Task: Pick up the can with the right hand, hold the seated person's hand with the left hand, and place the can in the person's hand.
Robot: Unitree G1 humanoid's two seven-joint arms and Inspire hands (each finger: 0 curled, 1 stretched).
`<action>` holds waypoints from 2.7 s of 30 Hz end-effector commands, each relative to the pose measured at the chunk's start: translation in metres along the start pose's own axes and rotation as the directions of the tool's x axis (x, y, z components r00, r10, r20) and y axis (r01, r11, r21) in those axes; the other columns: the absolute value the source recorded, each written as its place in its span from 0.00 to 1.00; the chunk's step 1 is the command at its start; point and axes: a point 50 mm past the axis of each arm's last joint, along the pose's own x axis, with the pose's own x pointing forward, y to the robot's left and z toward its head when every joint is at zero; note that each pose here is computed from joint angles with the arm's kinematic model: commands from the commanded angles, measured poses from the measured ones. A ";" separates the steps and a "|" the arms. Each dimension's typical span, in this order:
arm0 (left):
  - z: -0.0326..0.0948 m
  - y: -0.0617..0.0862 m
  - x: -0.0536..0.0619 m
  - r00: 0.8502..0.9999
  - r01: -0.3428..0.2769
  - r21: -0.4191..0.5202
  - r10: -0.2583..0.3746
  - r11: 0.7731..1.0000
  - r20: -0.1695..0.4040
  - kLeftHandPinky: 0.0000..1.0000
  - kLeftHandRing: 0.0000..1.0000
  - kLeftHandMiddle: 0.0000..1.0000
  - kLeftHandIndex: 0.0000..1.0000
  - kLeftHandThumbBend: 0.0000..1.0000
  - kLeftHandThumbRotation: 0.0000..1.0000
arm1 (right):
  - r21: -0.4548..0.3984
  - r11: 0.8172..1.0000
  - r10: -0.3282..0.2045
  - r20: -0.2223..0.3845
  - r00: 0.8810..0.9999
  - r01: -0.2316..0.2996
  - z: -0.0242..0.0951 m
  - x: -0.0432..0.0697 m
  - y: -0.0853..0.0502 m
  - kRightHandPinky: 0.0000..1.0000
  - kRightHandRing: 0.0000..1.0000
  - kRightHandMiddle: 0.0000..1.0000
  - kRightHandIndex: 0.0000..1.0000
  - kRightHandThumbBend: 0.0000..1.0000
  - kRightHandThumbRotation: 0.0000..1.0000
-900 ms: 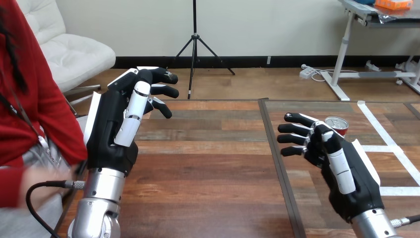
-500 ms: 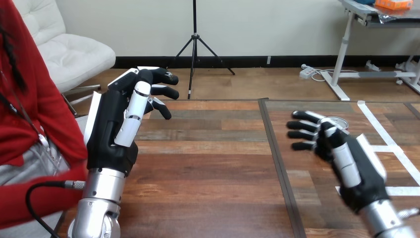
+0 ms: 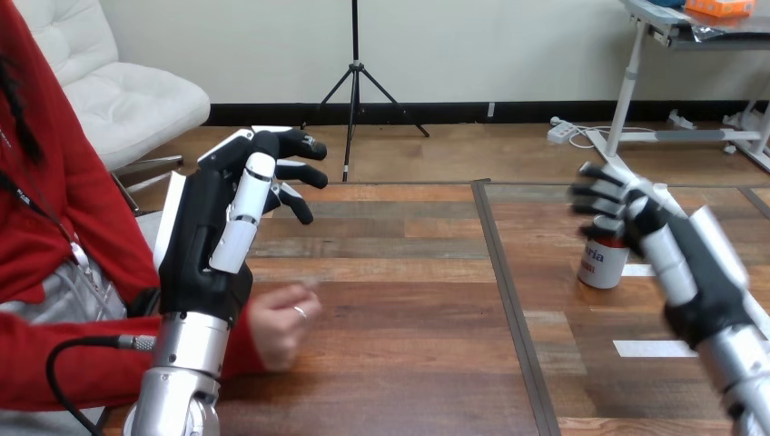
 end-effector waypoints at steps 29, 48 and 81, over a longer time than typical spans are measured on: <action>0.011 0.003 0.006 0.997 0.013 0.018 -0.014 1.000 0.070 0.26 0.51 0.59 0.53 0.25 0.76 | -0.483 0.857 -0.152 0.099 0.983 0.181 0.063 0.081 -0.059 0.79 0.87 0.89 0.87 0.84 0.97; 0.012 0.004 0.005 0.998 0.018 0.016 -0.019 1.000 0.067 0.26 0.50 0.59 0.53 0.22 0.76 | -0.575 0.816 -0.151 -0.114 0.982 0.059 0.049 0.107 -0.064 0.85 0.93 0.95 0.93 0.90 0.87; 0.011 0.007 0.001 0.997 0.032 0.033 -0.035 0.999 0.065 0.26 0.48 0.59 0.52 0.23 0.75 | -0.649 0.753 -0.147 -0.323 0.935 -0.106 0.034 0.126 -0.037 0.79 0.91 0.93 0.92 0.96 0.79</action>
